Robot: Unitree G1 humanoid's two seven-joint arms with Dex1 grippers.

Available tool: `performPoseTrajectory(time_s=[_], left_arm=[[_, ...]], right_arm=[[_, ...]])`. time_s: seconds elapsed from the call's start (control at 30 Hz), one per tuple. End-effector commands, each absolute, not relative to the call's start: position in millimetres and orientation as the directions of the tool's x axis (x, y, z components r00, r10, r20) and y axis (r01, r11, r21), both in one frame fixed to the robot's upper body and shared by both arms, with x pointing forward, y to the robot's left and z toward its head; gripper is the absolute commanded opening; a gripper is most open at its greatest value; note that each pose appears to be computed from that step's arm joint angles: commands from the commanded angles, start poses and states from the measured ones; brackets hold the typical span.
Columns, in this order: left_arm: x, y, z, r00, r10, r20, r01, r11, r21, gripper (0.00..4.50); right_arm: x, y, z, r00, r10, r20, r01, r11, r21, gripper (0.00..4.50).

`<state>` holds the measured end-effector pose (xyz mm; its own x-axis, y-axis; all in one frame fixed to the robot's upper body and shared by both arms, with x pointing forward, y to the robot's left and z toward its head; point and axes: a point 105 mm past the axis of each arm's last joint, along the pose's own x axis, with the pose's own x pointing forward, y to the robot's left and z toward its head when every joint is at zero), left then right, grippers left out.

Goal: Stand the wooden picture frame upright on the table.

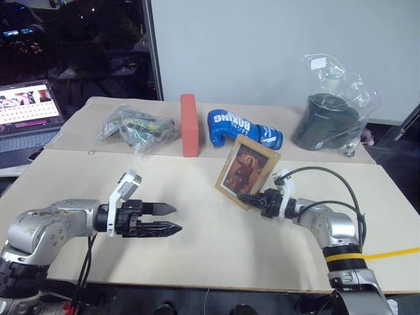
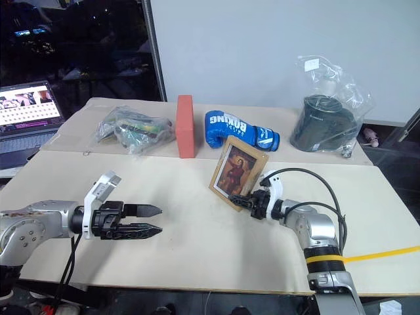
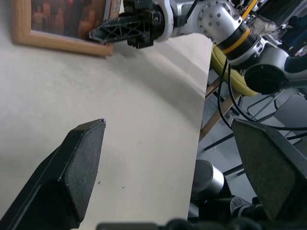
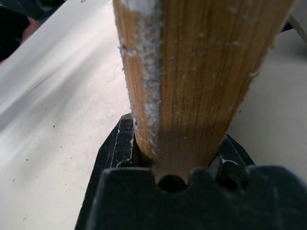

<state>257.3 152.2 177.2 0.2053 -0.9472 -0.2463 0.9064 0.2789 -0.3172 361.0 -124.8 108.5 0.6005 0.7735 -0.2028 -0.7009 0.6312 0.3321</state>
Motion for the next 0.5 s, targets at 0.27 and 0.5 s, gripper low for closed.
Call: performPoseTrajectory(time_s=[0.27, 0.5], left_arm=[[281.4, 160.1, 170.3, 0.359, -0.887, -0.292, 0.906, 0.406, -0.119, 4.50], [303.2, 169.8, 134.1, 0.589, -0.768, -0.253, 0.800, 0.597, 0.050, 4.50]], right_arm=[[342.5, -154.6, 124.2, 0.621, 0.770, -0.144, -0.678, 0.621, 0.395, 4.47], [269.4, -183.8, 130.5, 0.546, 0.814, -0.199, -0.794, 0.578, 0.186, 4.47]])
